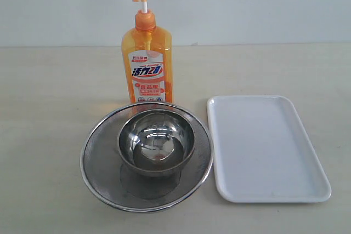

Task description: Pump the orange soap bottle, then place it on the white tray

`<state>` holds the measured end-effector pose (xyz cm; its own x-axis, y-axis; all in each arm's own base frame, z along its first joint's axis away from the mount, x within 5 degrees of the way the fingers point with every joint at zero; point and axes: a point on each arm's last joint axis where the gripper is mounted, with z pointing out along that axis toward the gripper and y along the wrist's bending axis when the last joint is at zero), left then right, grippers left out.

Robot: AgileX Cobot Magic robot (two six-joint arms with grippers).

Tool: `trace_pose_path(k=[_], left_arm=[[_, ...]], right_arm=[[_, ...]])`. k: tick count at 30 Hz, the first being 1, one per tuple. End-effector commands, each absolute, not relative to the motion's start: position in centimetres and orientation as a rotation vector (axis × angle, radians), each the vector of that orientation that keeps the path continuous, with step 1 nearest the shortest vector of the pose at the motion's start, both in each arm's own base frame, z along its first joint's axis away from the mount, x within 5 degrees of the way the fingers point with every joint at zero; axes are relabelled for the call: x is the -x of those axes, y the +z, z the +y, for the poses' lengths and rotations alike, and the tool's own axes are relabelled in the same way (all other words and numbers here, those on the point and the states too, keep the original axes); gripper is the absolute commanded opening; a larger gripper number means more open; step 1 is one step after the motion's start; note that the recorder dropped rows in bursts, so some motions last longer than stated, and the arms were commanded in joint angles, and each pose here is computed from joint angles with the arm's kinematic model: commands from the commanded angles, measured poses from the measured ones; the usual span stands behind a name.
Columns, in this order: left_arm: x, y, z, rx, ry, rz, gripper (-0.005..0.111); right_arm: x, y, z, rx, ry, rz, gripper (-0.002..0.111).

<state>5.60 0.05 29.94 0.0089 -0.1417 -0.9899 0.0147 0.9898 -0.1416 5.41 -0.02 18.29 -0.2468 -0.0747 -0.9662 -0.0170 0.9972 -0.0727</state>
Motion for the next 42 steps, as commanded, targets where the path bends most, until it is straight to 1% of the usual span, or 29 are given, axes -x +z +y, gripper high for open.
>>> trace_pose_path(k=[1,4,6,10,14,18,21,23,26,30,32,33,37,42], left_arm=[[-7.4,31.7,-0.2,0.120,-0.168,1.582,0.005],[-9.4,32.4,-0.5,0.111,-0.198,1.555,0.005],[-11.0,32.4,-0.8,0.105,-0.219,1.552,0.005],[-14.0,31.3,-1.6,0.060,-0.230,1.615,0.005],[-16.6,29.4,-2.4,-0.022,-0.205,1.715,0.005],[-18.7,27.9,-3.4,-0.042,-0.247,1.743,0.005],[-19.7,26.5,-4.8,-0.120,-0.291,1.734,0.005],[-20.0,25.3,-5.2,-0.155,-0.297,1.779,0.005],[-20.4,24.6,-5.2,-0.163,-0.287,1.817,0.005],[-20.5,25.1,-5.4,-0.153,-0.316,1.762,0.005],[-20.9,25.2,-5.7,-0.206,-0.314,1.710,0.005],[-21.1,25.0,-6.0,-0.264,-0.313,1.698,0.005],[-22.7,23.4,-6.9,-0.337,-0.410,1.639,0.005],[-24.0,21.6,-5.6,-0.424,-0.514,1.589,0.005]], right_arm=[[-5.4,18.4,0.0,0.065,-0.057,1.807,0.003],[-5.4,18.4,0.0,0.065,-0.057,1.807,0.003],[-5.4,18.4,0.0,0.065,-0.057,1.800,0.003],[-5.4,18.4,0.0,0.065,-0.057,1.805,0.003],[-5.4,18.4,0.0,0.065,-0.057,1.805,0.003],[-5.4,18.4,0.0,0.065,-0.057,1.805,0.003],[-5.4,18.4,0.0,0.065,-0.057,1.805,0.003],[-5.4,18.4,0.0,0.065,-0.057,1.805,0.003],[-5.4,18.4,0.0,0.065,-0.057,1.805,0.003],[-5.4,18.4,0.0,0.065,-0.057,1.805,0.003],[-5.4,18.4,0.0,0.065,-0.057,1.805,0.003],[-5.4,18.4,0.0,0.065,-0.057,1.805,0.003],[-5.4,18.4,0.0,0.065,-0.057,1.805,0.003],[-5.4,18.4,0.0,0.065,-0.057,1.805,0.003]])
